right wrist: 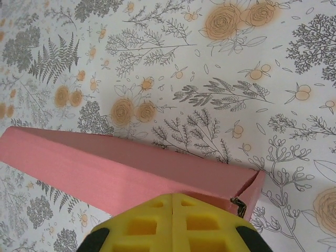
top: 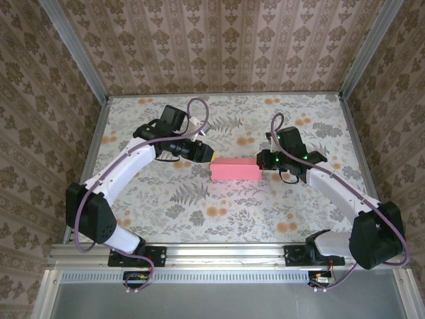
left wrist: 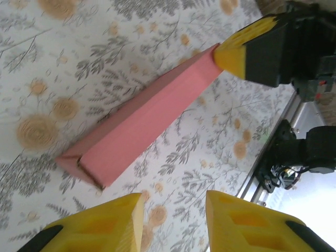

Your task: Fold the paper box

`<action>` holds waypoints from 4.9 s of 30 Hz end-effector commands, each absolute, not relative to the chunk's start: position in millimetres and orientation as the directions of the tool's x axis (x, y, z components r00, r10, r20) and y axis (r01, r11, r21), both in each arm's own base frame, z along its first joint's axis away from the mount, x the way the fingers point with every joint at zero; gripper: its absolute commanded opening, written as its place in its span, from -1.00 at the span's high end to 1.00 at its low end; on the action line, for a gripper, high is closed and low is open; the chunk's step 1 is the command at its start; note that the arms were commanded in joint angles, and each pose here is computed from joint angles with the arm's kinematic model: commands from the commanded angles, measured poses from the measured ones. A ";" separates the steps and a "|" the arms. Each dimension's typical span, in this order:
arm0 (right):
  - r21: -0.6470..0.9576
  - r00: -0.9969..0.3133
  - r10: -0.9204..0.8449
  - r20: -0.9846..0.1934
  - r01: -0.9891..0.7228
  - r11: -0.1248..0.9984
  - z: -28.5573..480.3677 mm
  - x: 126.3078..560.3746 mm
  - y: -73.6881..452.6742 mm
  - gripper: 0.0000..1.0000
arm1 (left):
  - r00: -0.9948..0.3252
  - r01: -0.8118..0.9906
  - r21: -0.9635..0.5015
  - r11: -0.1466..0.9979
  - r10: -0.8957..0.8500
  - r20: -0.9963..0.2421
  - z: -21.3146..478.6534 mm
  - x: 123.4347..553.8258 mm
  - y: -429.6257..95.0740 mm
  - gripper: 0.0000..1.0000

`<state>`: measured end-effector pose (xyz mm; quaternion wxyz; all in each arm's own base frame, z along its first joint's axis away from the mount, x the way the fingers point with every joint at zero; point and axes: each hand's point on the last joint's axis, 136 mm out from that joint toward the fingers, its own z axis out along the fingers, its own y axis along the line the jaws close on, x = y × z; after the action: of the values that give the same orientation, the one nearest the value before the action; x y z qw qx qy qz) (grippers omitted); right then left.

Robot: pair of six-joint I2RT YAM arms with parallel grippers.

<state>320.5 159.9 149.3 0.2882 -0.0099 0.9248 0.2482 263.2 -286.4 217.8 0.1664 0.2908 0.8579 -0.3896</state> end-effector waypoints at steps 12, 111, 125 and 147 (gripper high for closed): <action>0.451 -0.874 0.121 -0.470 -0.120 0.884 120.3 301.1 153.7 0.87 | -0.766 0.641 -0.605 0.472 0.334 -0.550 192.1 282.3 -310.4 0.33; 0.120 -0.643 -0.461 -0.612 -0.651 0.750 210.3 270.4 201.8 -0.70 | -0.682 0.685 -0.531 0.499 0.185 -0.707 234.5 268.4 -296.3 -0.99; -0.010 -0.540 -0.745 -0.392 -0.808 0.590 181.4 299.9 230.6 -0.81 | -0.495 0.787 -0.363 0.498 0.160 -0.854 284.0 215.0 -238.5 -1.00; -0.057 -0.537 -0.815 -0.218 -0.826 0.560 122.6 321.2 254.2 -0.36 | -0.465 0.806 -0.336 0.488 0.170 -0.869 286.2 183.0 -219.6 -1.00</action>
<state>322.8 259.3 124.4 0.1076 -0.4663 0.8768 0.0475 186.2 -221.3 284.1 0.4007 0.3103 0.7670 -0.3935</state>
